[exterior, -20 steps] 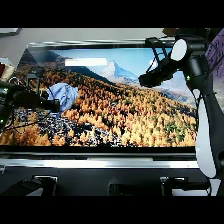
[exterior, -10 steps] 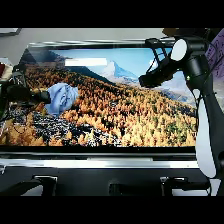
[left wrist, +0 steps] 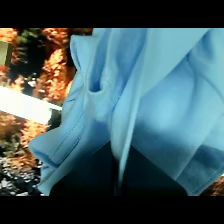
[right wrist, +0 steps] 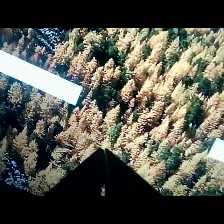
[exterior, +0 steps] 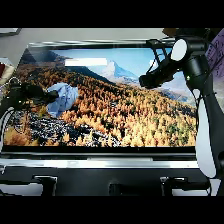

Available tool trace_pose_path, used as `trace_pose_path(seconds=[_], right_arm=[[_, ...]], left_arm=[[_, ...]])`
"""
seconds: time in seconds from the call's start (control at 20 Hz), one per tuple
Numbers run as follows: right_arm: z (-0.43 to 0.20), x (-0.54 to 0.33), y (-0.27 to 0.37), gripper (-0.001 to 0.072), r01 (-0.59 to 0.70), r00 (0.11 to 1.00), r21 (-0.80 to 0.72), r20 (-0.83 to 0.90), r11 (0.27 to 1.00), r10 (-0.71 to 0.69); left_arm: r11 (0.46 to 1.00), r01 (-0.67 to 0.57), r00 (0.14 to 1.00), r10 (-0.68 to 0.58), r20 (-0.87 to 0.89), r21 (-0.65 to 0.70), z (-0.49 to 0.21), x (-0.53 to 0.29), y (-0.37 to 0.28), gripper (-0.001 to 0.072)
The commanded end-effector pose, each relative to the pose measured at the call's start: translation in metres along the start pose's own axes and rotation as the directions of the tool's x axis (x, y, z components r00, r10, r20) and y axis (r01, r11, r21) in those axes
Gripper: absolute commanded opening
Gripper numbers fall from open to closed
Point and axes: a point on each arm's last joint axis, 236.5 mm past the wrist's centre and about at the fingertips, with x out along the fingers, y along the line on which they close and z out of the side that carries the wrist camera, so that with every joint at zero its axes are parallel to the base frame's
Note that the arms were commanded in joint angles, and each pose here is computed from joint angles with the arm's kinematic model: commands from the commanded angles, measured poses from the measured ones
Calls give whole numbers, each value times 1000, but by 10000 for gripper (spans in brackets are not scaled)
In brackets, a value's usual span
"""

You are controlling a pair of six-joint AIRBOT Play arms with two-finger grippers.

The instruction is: Fold the clothes and pants, and hang the long-sleeved shirts on hangers.

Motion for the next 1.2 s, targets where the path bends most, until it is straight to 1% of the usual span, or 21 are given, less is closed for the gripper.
trace_pose_path(seconds=[0.0, 0.15, 0.25, 0.3, 0.45, 0.6, 0.7, 0.85, 0.95, 1.0, 1.05, 1.1, 1.15], right_arm=[[-6, 0, 1, 34, -1, 1000, 44, -24, 999, 2], [-33, -3, -2, 33, 15, 990, 45, -139, 999, -8], [-50, -12, -11, 33, 66, 979, 68, -199, 995, -52], [-55, -18, -15, 33, 88, 975, 67, -211, 994, -73], [-64, -49, -27, 33, 163, 971, 71, -191, 984, -147], [-69, -82, -40, 33, 239, 964, 87, -140, 967, -226], [-71, -100, -46, 33, 273, 959, 96, -105, 957, -263], [-73, -114, -48, 33, 292, 956, 104, -76, 951, -285], [-73, -115, -48, 33, 292, 956, 105, -70, 951, -286], [-71, -115, -48, 34, 292, 956, 104, -61, 951, -287], [-65, -114, -49, 48, 291, 957, 103, -36, 951, -289], [-57, -114, -50, 150, 290, 957, 104, -1, 951, -291], [-46, -115, -49, 315, 284, 956, 114, 44, 952, -290]], left_arm=[[990, 138, 990, -138, -6, 25, 4, -14, -43, 17], [951, 298, 954, -297, -22, 76, -7, -54, -115, 17], [911, 390, 921, -384, -64, 137, -31, -75, -172, 17], [881, 440, 898, -429, -97, 171, -49, -85, -206, 17], [810, 546, 838, -523, -157, 212, -109, -108, -292, 17], [760, 619, 785, -591, -184, 197, -171, -113, -363, 17], [750, 635, 771, -600, -214, 184, -212, -95, -392, 16], [779, 608, 781, -553, -290, 153, -270, -53, -406, 17], [789, 599, 781, -535, -323, 139, -287, -40, -406, 20], [789, 600, 780, -538, -320, 135, -284, -41, -406, 120], [788, 601, 779, -542, -314, 131, -276, -45, -405, 412], [785, 604, 779, -546, -310, 135, -262, -53, -403, 660], [780, 606, 779, -543, -314, 154, -245, -64, -396, 684]])
